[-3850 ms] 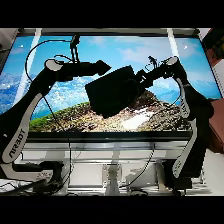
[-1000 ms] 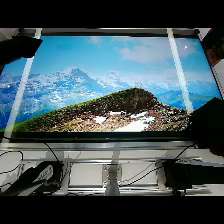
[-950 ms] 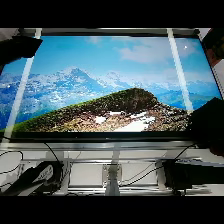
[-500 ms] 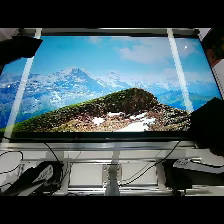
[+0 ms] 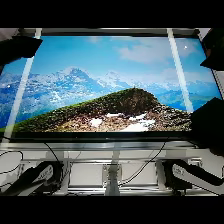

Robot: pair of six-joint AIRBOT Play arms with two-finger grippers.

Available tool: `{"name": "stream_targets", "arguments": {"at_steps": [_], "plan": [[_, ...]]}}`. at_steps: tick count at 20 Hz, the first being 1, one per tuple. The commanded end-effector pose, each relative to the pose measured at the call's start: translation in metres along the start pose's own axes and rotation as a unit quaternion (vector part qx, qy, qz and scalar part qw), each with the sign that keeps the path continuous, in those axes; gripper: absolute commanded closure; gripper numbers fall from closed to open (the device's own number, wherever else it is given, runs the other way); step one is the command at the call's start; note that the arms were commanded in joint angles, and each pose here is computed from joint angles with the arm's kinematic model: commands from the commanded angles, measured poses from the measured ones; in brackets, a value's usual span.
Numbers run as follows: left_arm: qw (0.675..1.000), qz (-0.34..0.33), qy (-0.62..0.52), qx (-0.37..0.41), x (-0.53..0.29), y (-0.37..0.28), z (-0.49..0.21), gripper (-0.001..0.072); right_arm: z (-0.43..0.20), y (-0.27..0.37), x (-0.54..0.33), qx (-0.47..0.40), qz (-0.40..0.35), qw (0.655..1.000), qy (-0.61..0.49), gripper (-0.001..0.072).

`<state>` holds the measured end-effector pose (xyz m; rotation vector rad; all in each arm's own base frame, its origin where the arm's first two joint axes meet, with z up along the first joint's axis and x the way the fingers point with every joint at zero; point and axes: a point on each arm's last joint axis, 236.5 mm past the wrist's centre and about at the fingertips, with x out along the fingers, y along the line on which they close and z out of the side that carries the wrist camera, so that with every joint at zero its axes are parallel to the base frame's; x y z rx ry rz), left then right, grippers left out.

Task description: Fold the clothes and pants, and hang the long-sleeved shirts on hangers.

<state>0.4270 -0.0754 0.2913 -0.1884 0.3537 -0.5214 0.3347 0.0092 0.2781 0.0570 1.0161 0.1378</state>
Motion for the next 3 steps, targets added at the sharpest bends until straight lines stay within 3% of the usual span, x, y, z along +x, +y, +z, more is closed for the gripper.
{"name": "stream_targets", "arguments": {"at_steps": [1, 3], "plan": [[1.000, 0.001, 0.000, 0.000, 0.000, 0.000, 0.000, 0.0678, 0.000, -0.057, -0.008, -0.006, -0.154, 0.988, -0.001, 0.0686], [1.000, 0.001, 0.000, 0.000, 0.000, 0.000, 0.000, 0.0678, -0.001, -0.070, -0.007, 0.009, -0.165, 0.986, -0.001, 0.0686]]}}
